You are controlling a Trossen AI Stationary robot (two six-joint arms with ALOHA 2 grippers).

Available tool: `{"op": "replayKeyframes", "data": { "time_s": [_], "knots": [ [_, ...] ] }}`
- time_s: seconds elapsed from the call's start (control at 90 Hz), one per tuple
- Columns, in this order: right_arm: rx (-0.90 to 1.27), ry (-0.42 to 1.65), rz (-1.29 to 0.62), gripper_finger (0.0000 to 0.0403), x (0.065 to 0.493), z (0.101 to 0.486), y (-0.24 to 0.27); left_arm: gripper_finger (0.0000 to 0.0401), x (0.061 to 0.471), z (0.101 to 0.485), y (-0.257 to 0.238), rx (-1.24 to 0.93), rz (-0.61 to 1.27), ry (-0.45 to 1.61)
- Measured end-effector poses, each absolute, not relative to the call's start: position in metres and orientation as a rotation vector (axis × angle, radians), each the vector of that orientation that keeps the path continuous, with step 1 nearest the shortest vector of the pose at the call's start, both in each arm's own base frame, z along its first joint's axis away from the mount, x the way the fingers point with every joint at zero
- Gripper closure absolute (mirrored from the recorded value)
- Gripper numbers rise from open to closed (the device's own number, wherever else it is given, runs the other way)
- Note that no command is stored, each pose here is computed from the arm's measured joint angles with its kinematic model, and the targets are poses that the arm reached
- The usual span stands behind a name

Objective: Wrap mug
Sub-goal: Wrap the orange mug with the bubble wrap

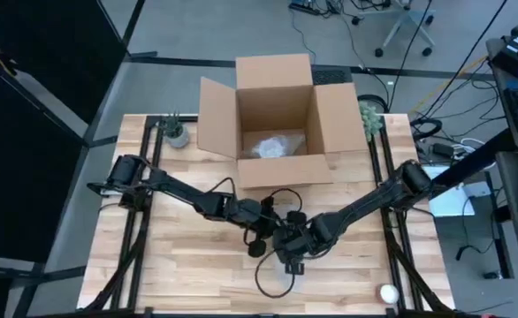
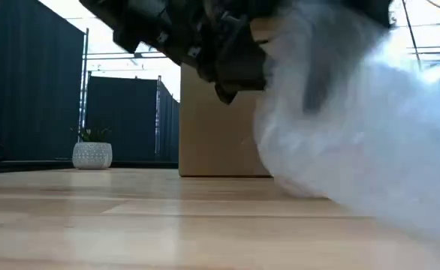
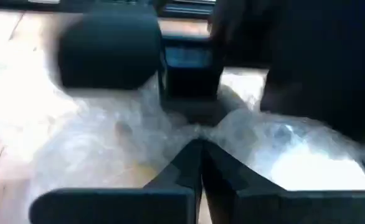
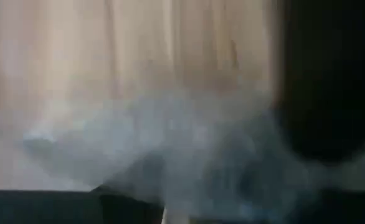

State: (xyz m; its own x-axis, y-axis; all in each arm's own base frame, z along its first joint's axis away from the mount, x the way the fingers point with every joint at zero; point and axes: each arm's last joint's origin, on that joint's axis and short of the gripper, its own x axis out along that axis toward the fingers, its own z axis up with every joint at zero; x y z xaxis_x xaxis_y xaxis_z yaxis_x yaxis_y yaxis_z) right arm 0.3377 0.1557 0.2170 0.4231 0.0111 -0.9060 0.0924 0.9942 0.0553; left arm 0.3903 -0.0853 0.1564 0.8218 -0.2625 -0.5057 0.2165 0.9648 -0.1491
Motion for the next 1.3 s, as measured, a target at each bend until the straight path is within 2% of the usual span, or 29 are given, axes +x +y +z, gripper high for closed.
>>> {"op": "replayKeyframes", "data": {
  "time_s": [0.433,0.522,0.678,0.889,1.122,1.3],
  "knots": [
    [0.180,1.085,-0.076,0.0243,0.286,0.290,0.138,0.0400,0.391,0.157,-0.085,-0.089,-0.255,0.536],
    [0.194,1.077,-0.138,0.0243,0.277,0.299,0.131,0.0400,0.391,0.157,-0.085,-0.089,-0.255,0.536],
    [0.119,0.942,-0.338,0.0243,0.275,0.308,0.118,0.0400,0.391,0.157,-0.085,-0.089,-0.254,0.534],
    [0.158,1.048,-0.372,0.0243,0.297,0.284,0.104,0.0400,0.391,0.157,-0.085,-0.088,-0.252,0.534],
    [0.175,1.286,-0.324,0.0243,0.324,0.229,0.106,0.0400,0.391,0.157,-0.085,-0.088,-0.253,0.534],
    [0.127,1.372,-0.362,0.0243,0.339,0.189,0.112,0.0400,0.391,0.157,-0.085,-0.088,-0.253,0.531]
  ]
}}
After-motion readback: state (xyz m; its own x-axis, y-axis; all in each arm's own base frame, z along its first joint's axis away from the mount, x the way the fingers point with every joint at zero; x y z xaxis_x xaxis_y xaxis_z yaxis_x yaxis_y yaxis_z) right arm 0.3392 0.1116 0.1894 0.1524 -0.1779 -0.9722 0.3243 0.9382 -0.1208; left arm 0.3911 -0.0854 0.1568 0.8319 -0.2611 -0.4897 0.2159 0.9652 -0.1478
